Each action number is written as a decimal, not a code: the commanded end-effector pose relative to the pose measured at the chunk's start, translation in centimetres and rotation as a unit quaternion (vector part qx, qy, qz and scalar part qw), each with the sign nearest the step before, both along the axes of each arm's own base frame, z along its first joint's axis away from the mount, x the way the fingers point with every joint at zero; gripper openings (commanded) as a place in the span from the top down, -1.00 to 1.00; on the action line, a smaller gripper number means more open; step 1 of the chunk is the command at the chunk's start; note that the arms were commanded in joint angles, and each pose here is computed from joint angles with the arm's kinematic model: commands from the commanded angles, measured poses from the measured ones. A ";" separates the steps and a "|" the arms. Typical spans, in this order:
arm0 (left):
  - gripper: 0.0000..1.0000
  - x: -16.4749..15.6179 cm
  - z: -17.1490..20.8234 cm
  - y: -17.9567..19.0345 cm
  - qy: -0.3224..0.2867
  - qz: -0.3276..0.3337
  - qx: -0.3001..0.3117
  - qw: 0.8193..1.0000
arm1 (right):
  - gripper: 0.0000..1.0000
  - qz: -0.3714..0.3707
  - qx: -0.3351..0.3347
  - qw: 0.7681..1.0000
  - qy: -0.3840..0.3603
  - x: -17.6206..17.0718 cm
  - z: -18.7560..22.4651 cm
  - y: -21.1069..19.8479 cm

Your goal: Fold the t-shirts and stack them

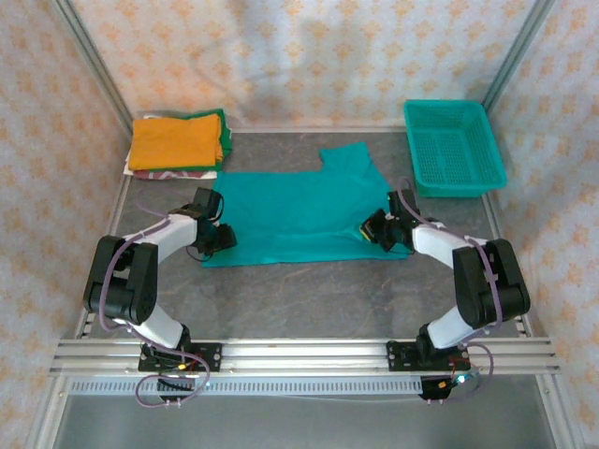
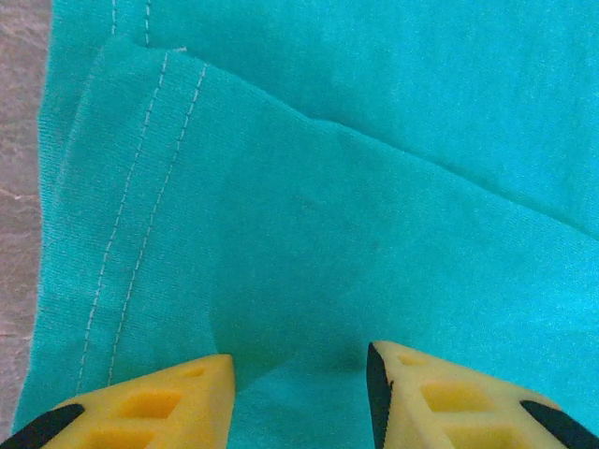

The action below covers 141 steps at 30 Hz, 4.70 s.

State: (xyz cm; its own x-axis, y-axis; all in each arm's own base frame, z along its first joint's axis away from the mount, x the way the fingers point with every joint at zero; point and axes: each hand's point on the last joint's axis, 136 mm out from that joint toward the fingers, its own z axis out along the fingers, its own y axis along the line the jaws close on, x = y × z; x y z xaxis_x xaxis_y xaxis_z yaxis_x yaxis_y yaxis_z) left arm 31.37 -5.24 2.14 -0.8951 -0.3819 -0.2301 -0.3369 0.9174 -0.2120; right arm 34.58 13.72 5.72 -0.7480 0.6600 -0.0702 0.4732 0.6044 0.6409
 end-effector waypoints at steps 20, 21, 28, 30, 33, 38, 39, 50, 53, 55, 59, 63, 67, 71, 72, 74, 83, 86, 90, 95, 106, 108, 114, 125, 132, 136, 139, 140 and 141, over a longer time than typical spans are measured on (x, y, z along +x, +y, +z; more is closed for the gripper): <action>0.16 -0.2 -1.5 0.4 0.003 -0.006 0.021 1.000 | 0.57 0.077 -0.052 0.994 -0.058 9.7 6.3 3.4; 0.16 -0.1 -1.5 0.3 0.003 -0.007 0.020 1.000 | 0.53 0.080 -0.063 0.993 -0.056 9.7 6.5 3.1; 0.16 0.0 -1.0 0.1 -0.001 -0.008 0.016 1.000 | 0.48 0.029 -0.085 0.993 -0.083 6.4 8.2 0.4; 0.16 -0.1 -0.8 0.1 -0.002 -0.010 0.014 1.000 | 0.46 -0.001 -0.067 0.994 -0.085 5.0 7.9 -0.4; 0.16 -0.1 -0.4 0.1 -0.003 -0.014 0.017 1.000 | 0.45 -0.040 -0.023 0.996 -0.074 3.1 6.4 -1.4; 0.15 0.0 0.3 -0.2 -0.013 -0.021 0.015 1.000 | 0.34 -0.083 0.032 0.994 -0.060 2.1 4.9 -2.0; 0.15 0.1 0.6 -0.2 -0.016 -0.021 0.014 1.000 | 0.33 -0.093 0.039 0.993 -0.063 2.2 4.8 -2.1; 0.03 0.4 8.2 0.1 -0.120 -0.032 0.060 0.990 | 0.27 -0.163 0.114 0.979 -0.039 2.7 2.2 -2.7; 0.02 0.4 9.2 0.3 -0.133 -0.032 0.066 0.988 | 0.27 -0.192 0.135 0.971 -0.039 2.6 1.5 -3.0; 0.01 0.2 9.1 0.4 -0.131 -0.034 0.070 0.988 | 0.27 -0.199 0.146 0.968 -0.035 2.5 1.3 -2.9; 0.01 0.1 8.3 0.2 -0.117 -0.039 0.072 0.990 | 0.25 -0.228 0.163 0.959 -0.031 1.8 0.7 -3.3; 0.01 0.2 7.6 0.0 -0.112 -0.040 0.069 0.991 | 0.25 -0.228 0.162 0.960 -0.025 1.6 0.3 -3.3; 0.00 0.4 7.6 -0.3 -0.113 -0.044 0.068 0.990 | 0.26 -0.230 0.156 0.960 -0.031 2.5 0.1 -3.4; 0.00 0.2 7.8 -0.3 -0.114 -0.046 0.070 0.990 | 0.35 -0.231 0.154 0.960 -0.032 3.5 -0.4 -3.3; 0.00 0.2 7.8 -0.3 -0.114 -0.045 0.072 0.990 | 0.36 -0.232 0.158 0.959 -0.034 3.8 -0.4 -3.2; 0.00 0.0 7.9 -0.1 -0.114 -0.046 0.076 0.990 | 0.37 -0.229 0.169 0.958 -0.032 4.2 -0.6 -2.8; 0.00 0.0 7.8 0.1 -0.113 -0.044 0.081 0.989 | 0.88 -0.208 0.135 0.968 -0.043 4.7 0.4 -2.3; 0.00 0.1 7.4 0.0 -0.109 -0.045 0.080 0.990 | 0.91 -0.196 0.111 0.973 -0.046 4.9 1.0 -2.4; 0.00 0.2 6.8 0.0 -0.103 -0.045 0.081 0.990 | 0.92 -0.172 0.080 0.981 -0.042 5.4 1.1 -2.0; 0.00 0.2 6.4 0.0 -0.098 -0.048 0.083 0.990 | 0.92 -0.143 0.054 0.988 -0.034 6.6 0.8 -1.4; -0.01 0.5 5.8 0.3 -0.097 -0.040 0.091 0.990 | 0.30 -0.110 -0.032 0.992 -0.061 8.5 4.0 -1.9; -0.01 0.6 5.8 0.4 -0.101 -0.036 0.094 0.990 | 0.13 -0.102 -0.053 0.989 -0.089 8.6 5.7 -2.3; -0.01 1.6 6.8 -0.1 -0.117 -0.039 0.084 0.989 | 0.26 -0.043 -0.068 0.988 -0.132 8.3 8.3 -1.5; -0.01 1.9 7.1 -0.4 -0.126 -0.041 0.078 0.988 | 1.00 0.012 -0.030 0.993 -0.113 5.4 3.3 1.8; -0.01 2.0 6.6 -0.5 -0.120 -0.041 0.076 0.989 | 1.00 0.025 -0.021 0.994 -0.108 7.0 1.3 3.2; -0.01 1.8 6.5 -0.4 -0.119 -0.038 0.078 0.989 | 1.00 0.028 -0.007 0.995 -0.096 8.2 -1.0 4.0; -0.01 1.6 6.3 -0.2 -0.117 -0.038 0.081 0.989 | 1.00 0.028 0.010 0.995 -0.096 9.1 -1.9 4.7; -0.01 1.5 6.2 -0.1 -0.116 -0.037 0.084 0.989 | 1.00 0.025 0.013 0.995 -0.096 9.3 -2.0 4.7; -0.01 1.5 6.2 0.0 -0.115 -0.036 0.087 0.989 | 0.99 0.023 0.012 0.995 -0.097 9.3 -1.8 4.7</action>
